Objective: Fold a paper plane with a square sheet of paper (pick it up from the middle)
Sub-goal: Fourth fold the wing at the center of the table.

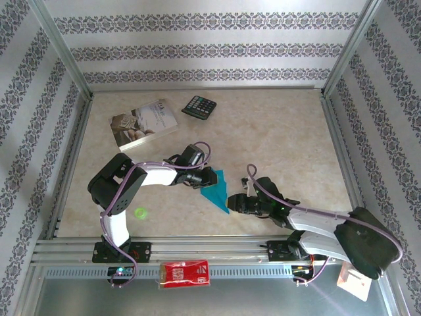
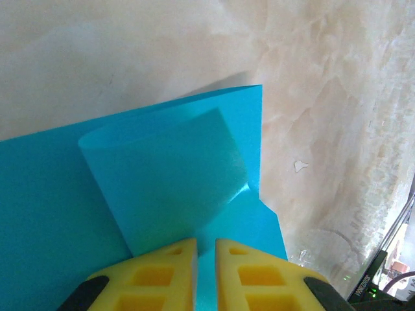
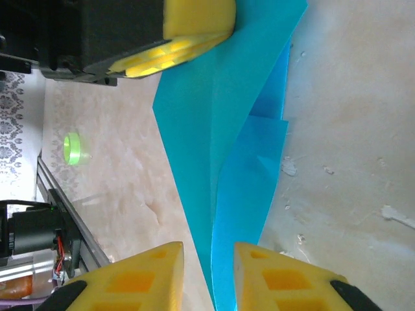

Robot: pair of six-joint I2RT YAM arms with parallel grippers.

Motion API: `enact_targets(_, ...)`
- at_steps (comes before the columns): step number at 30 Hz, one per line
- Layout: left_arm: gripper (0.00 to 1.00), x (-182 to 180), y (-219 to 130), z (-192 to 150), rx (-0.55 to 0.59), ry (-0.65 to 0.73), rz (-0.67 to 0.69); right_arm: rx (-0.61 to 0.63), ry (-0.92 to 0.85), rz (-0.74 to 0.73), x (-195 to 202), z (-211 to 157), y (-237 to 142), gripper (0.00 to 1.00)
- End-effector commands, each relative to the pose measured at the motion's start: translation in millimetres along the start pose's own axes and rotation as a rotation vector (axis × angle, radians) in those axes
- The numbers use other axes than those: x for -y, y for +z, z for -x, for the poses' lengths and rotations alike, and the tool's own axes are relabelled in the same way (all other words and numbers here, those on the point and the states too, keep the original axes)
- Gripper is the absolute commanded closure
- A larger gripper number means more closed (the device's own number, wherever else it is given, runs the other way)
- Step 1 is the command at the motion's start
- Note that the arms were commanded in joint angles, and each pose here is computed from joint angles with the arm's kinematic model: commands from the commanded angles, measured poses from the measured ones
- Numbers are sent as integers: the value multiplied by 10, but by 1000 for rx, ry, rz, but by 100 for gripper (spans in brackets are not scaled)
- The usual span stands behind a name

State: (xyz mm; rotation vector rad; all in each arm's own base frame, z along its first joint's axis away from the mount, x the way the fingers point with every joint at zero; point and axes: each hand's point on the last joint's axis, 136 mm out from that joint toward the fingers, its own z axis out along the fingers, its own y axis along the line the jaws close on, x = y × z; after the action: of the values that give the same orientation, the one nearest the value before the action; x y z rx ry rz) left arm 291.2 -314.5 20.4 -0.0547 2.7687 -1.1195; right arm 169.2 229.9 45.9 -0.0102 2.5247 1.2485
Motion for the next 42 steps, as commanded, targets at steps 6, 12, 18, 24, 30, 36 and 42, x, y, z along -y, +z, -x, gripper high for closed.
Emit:
enact_targets(6,86,-398,-37,-88,-20,-42,128,-18,-48,12,-102,-11,-80,81)
enact_targets(12,86,-394,-33,-91,-22,-42,126,-43,-77,26,-202,-25,-8,89)
enact_targets(18,86,-393,-37,-87,-22,-41,128,-62,-83,8,-170,-27,58,91)
enact_targets(24,86,-396,-39,-95,-24,-41,129,-81,-75,-6,-115,-56,113,92)
enact_targets(30,86,-395,-38,-88,-22,-39,128,-90,-70,-18,-59,-89,143,93)
enact_targets(36,86,-405,-39,-99,-24,-42,130,-98,-69,-29,-20,-120,165,94)
enact_targets(42,86,-399,-38,-94,-22,-40,129,-103,-65,-47,33,-136,181,94)
